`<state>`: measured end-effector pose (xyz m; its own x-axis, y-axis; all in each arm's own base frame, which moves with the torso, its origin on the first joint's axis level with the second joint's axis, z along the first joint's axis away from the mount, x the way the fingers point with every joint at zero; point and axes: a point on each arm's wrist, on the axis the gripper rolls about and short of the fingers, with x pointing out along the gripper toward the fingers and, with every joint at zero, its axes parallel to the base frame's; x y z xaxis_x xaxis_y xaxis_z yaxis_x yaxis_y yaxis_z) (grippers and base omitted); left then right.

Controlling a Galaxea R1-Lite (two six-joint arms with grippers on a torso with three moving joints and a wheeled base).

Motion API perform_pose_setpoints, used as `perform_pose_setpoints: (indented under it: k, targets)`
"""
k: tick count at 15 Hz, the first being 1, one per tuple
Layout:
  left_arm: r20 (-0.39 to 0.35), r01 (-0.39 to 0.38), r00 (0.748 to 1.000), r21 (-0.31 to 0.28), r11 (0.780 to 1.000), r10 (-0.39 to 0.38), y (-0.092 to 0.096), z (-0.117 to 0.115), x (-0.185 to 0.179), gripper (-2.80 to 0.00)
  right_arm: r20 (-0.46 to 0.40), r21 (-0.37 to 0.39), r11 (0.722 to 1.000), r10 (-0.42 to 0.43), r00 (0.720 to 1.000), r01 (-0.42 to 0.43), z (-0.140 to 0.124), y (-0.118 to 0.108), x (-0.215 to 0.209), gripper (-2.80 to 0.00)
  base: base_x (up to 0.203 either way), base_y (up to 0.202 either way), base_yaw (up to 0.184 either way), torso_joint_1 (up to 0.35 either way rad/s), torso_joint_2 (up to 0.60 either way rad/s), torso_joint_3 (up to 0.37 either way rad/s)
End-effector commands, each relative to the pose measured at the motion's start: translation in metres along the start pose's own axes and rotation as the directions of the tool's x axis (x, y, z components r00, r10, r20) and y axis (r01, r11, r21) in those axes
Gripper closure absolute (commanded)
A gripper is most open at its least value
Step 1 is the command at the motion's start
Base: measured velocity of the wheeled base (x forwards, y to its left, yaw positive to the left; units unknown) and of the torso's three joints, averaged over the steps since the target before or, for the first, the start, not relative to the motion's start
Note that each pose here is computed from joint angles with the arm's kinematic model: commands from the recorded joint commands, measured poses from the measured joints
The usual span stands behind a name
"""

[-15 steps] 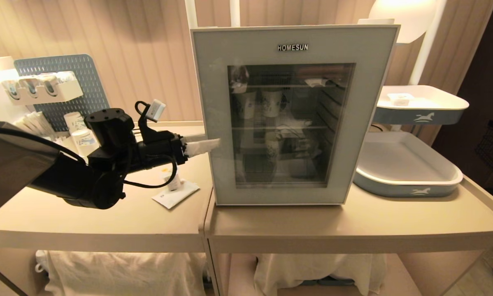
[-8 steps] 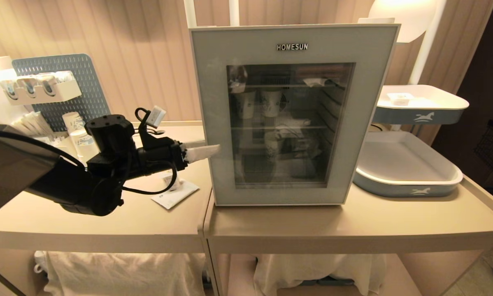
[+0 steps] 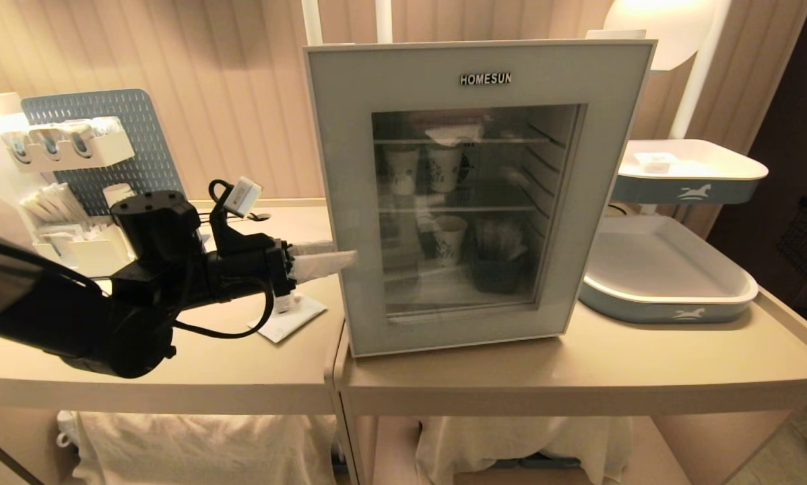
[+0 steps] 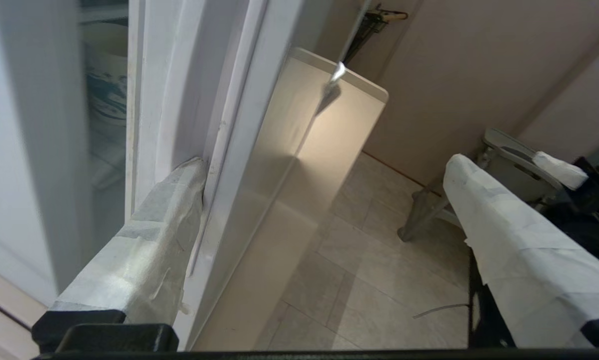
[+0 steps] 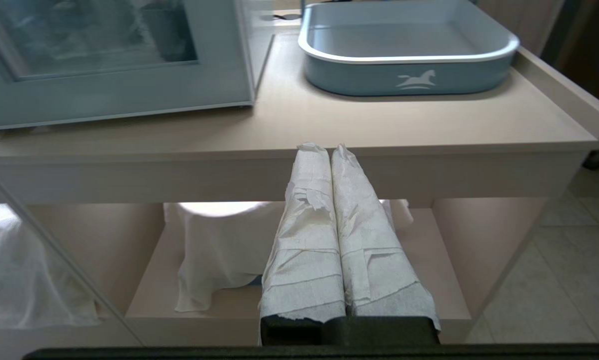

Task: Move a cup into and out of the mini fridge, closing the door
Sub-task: Open the freezer door

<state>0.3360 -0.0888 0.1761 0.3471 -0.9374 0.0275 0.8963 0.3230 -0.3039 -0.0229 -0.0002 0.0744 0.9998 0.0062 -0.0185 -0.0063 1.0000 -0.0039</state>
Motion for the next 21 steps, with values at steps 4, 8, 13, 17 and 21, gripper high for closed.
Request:
perform_pose_setpoints:
  k: [4,8,13,17,21]
  targets:
    - [0.018,0.017,1.000,0.035,0.999,-0.018,-0.049,0.009,-0.025,-2.80,-0.001,-0.001,1.000,0.000,1.000,0.000,0.000,0.000,0.000,0.00,0.000,0.000,0.000,0.000,0.00,0.000]
    - [0.007,-0.045,0.999,-0.022,0.999,0.046,-0.062,-0.006,-0.049,-2.80,-0.001,-0.001,1.000,0.000,1.000,0.000,0.000,0.000,0.000,0.00,0.000,0.000,0.000,0.000,0.00,0.000]
    - [-0.003,-0.197,0.980,-0.111,0.974,0.198,-0.017,-0.020,-0.063,0.00,-0.001,-0.001,1.000,0.000,1.000,0.000,0.000,0.000,0.000,0.00,0.000,0.000,0.000,0.000,0.00,0.000]
    - [-0.012,-0.291,0.956,-0.144,0.946,0.292,0.007,-0.025,-0.047,0.00,-0.001,-0.001,1.000,0.000,1.000,0.000,0.000,0.000,0.000,0.00,0.000,0.000,0.000,0.000,0.00,0.000]
    - [-0.053,-0.231,0.973,-0.160,0.960,0.225,0.007,-0.028,-0.017,0.00,-0.001,-0.001,1.000,0.000,1.000,0.000,0.000,0.000,0.000,0.00,0.000,0.000,0.000,0.000,0.00,0.000]
